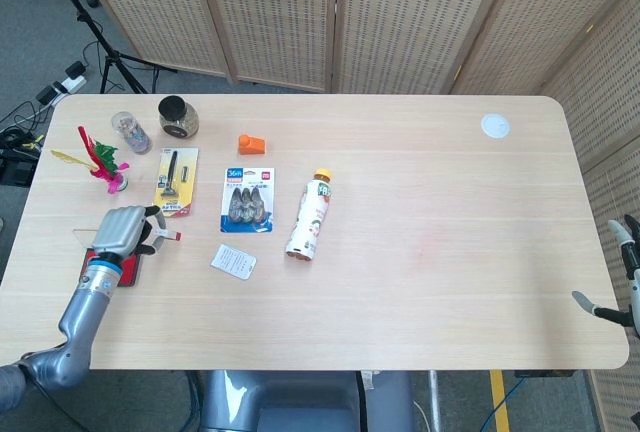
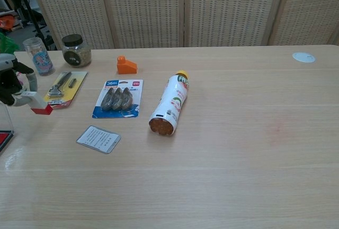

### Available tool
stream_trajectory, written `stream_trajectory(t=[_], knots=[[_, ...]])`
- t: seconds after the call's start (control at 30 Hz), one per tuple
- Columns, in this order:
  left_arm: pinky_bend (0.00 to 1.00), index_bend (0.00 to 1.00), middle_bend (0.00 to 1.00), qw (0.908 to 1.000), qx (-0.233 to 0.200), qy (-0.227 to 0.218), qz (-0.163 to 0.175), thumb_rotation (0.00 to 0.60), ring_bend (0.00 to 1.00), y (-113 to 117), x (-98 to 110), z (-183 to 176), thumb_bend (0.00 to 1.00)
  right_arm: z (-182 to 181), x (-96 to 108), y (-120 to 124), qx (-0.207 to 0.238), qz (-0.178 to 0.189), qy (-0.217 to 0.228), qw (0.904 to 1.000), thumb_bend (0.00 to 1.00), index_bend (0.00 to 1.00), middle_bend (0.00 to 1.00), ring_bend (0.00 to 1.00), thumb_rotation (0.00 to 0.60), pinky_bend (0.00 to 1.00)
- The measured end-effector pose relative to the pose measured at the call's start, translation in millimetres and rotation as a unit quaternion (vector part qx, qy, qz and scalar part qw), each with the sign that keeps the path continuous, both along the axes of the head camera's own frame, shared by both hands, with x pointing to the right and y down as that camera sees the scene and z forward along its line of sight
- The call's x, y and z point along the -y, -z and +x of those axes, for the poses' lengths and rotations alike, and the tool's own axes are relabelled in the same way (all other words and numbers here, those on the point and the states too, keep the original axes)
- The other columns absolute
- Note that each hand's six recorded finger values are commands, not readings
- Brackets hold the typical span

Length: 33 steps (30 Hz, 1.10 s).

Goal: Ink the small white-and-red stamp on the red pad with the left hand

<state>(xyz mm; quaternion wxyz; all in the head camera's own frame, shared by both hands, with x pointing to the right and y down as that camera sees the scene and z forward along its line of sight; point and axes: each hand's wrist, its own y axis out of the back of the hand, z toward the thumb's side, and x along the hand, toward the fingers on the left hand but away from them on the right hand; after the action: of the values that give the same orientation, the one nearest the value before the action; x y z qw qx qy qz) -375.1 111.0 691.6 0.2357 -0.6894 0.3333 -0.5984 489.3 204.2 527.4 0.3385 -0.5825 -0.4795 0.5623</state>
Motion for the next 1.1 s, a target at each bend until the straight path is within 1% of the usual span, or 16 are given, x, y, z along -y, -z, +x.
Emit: stream_trajectory(t=[0.1, 0.2, 0.27, 0.33, 0.53, 0.67, 0.77, 0.97, 1.1], knots=[[0.87, 0.6, 1.0, 0.9999, 0.006, -0.01, -0.005, 0.6, 0.94, 20, 4, -7, 0.37, -1, 0, 1, 0.001, 0.001, 0.0, 1.0, 0.0, 0.01, 0.0, 0.0, 0.6, 0.0], [0.86, 0.6, 1.0, 0.9995, 0.022, -0.019, -0.013, 0.6, 0.94, 37, 4, -20, 0.37, -1, -1, 2, 0.003, 0.002, 0.0, 1.0, 0.0, 0.01, 0.0, 0.0, 0.6, 0.0], [0.86, 0.6, 1.0, 0.9988, 0.037, -0.022, -0.021, 0.6, 0.94, 46, 0, -33, 0.37, -1, -1, 2, 0.004, 0.003, 0.001, 1.0, 0.0, 0.0, 0.0, 0.0, 0.6, 0.0], [0.87, 0.6, 1.0, 0.9979, 0.051, -0.021, -0.034, 0.6, 0.94, 49, -9, -47, 0.37, -1, -1, 3, 0.005, 0.004, 0.001, 1.0, 0.0, 0.0, 0.0, 0.0, 0.6, 0.0], [0.87, 0.6, 1.0, 0.9965, 0.065, 0.001, -0.053, 0.6, 0.94, 46, -23, -77, 0.37, -3, -2, 4, 0.008, 0.005, 0.005, 0.9999, 0.0, 0.0, 0.0, 0.0, 0.6, 0.0], [0.87, 0.6, 1.0, 0.9955, 0.069, 0.025, -0.06, 0.6, 0.94, 38, -28, -101, 0.37, -4, -2, 4, 0.008, 0.005, 0.006, 0.9999, 0.0, 0.0, 0.0, 0.0, 0.6, 0.0], [0.86, 0.6, 1.0, 0.9946, 0.071, 0.035, -0.067, 0.6, 0.94, 31, -32, -113, 0.37, -4, -3, 4, 0.007, 0.005, 0.006, 0.9999, 0.0, 0.0, 0.0, 0.0, 0.6, 0.0], [0.87, 0.6, 1.0, 0.9919, 0.075, 0.042, -0.094, 0.6, 0.94, 16, -41, -123, 0.38, -3, -2, 3, 0.007, 0.004, 0.004, 1.0, 0.0, 0.01, 0.0, 0.0, 0.6, 0.0], [0.87, 0.6, 1.0, 0.9912, 0.077, 0.044, -0.098, 0.6, 0.94, 12, -43, -125, 0.38, -2, -2, 3, 0.007, 0.004, 0.003, 1.0, 0.0, 0.01, 0.0, 0.0, 0.6, 0.0]])
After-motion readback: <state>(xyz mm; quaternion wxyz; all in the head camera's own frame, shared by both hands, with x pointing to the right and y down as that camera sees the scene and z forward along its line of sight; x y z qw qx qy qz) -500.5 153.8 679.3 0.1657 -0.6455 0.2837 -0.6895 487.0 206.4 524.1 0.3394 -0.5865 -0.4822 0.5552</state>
